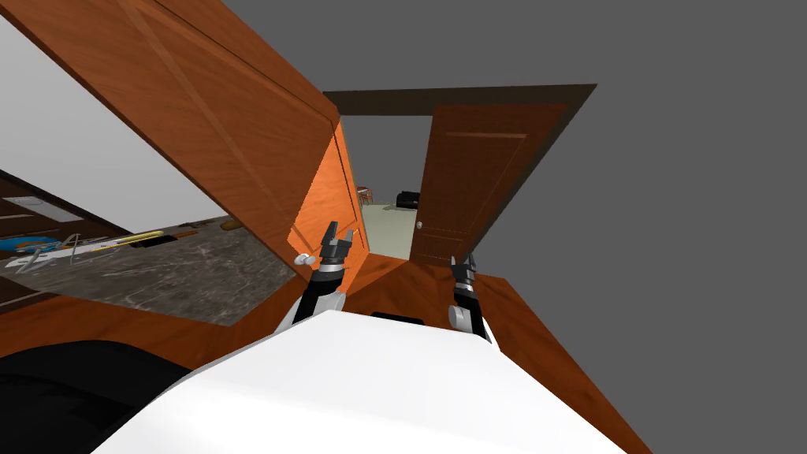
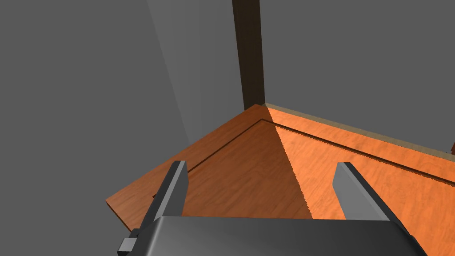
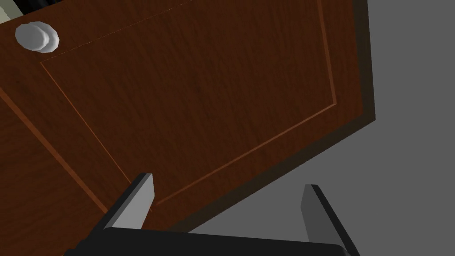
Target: Pull the door open
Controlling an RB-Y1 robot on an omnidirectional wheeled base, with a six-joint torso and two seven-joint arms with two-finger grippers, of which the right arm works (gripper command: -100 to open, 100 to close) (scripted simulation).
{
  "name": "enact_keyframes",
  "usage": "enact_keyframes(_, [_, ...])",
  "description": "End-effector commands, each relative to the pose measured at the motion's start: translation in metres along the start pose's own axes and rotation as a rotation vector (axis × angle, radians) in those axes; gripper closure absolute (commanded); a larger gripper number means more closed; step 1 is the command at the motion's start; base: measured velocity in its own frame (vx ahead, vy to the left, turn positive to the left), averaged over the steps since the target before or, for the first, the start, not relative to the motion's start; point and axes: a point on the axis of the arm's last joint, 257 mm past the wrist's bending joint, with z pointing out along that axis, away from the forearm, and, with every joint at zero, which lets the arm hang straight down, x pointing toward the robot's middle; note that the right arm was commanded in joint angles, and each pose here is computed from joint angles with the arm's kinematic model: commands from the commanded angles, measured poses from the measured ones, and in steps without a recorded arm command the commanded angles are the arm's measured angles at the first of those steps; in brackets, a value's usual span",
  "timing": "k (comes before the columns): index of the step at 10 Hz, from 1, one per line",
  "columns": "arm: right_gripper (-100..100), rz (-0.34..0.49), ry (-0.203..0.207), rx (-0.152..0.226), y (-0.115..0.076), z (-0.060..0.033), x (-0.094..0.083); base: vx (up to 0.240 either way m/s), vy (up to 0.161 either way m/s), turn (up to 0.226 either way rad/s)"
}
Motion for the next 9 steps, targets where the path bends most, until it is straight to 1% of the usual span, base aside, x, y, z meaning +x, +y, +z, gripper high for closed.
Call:
enact_keyframes(1, [-100,0.052,-0.018,0.007,-0.007,-0.0006,-0.01,0.109,0.004,0.149])
enact_keyframes(5, [-100,0.175,-0.071,0.023,-0.027,-0.0048,-0.034,0.098,0.001,0.15])
enact_keyframes(9, [-100,0.298,-0.129,0.03,-0.045,-0.0105,-0.058,0.116,0.0,0.151])
